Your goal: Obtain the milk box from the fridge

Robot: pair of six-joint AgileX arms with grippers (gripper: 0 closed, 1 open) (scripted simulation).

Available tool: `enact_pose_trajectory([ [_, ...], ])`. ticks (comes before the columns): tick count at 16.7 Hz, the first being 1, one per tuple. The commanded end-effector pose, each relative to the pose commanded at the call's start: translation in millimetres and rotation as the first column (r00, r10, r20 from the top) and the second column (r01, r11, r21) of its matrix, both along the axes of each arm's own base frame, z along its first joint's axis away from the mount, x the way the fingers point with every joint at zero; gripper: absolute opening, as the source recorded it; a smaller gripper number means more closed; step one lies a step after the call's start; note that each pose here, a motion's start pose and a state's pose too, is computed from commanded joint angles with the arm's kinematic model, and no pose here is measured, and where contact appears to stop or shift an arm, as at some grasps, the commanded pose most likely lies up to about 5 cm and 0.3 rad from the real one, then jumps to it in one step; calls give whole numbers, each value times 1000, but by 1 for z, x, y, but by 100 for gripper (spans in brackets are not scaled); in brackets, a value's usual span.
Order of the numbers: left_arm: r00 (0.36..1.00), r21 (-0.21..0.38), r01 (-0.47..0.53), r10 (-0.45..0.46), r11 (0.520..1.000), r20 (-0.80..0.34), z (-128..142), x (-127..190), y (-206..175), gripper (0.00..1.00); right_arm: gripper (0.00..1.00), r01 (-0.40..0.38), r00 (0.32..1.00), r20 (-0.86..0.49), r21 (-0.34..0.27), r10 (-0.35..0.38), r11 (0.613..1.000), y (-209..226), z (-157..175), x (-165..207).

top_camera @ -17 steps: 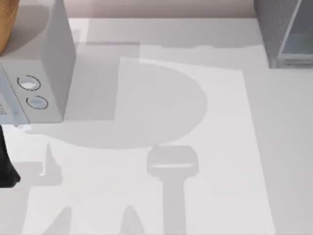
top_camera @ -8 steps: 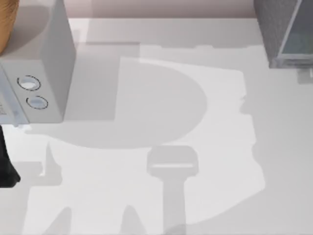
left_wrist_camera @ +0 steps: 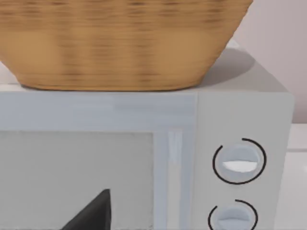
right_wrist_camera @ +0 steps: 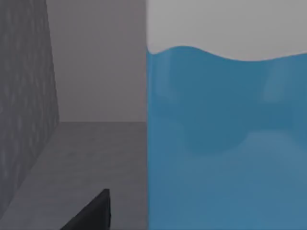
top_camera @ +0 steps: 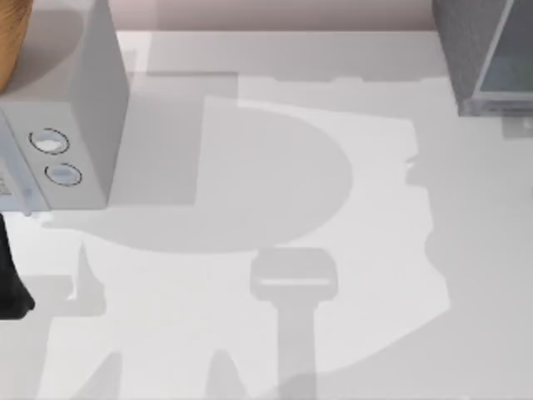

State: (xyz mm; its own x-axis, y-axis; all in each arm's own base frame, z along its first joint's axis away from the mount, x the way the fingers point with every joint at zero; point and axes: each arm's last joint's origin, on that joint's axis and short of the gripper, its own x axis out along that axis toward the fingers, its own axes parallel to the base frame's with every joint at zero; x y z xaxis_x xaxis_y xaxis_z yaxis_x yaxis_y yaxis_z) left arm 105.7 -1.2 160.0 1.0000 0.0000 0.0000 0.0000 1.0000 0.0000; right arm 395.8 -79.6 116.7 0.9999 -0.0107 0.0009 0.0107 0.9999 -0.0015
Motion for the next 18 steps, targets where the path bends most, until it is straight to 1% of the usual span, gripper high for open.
enact_pose_trajectory([
  [7,1000,0,0,0,1000,0,0,0,0,100,100,-1,1000,5,-1,1,1000,0,1,53],
  [12,1000,0,0,0,1000,0,0,0,0,100,100,-1,1000,1,0,1,1000,1,1,57],
  [18,1000,0,0,0,1000,0,0,0,0,100,55,-1,1000,1,0,1,1000,1,1,57],
])
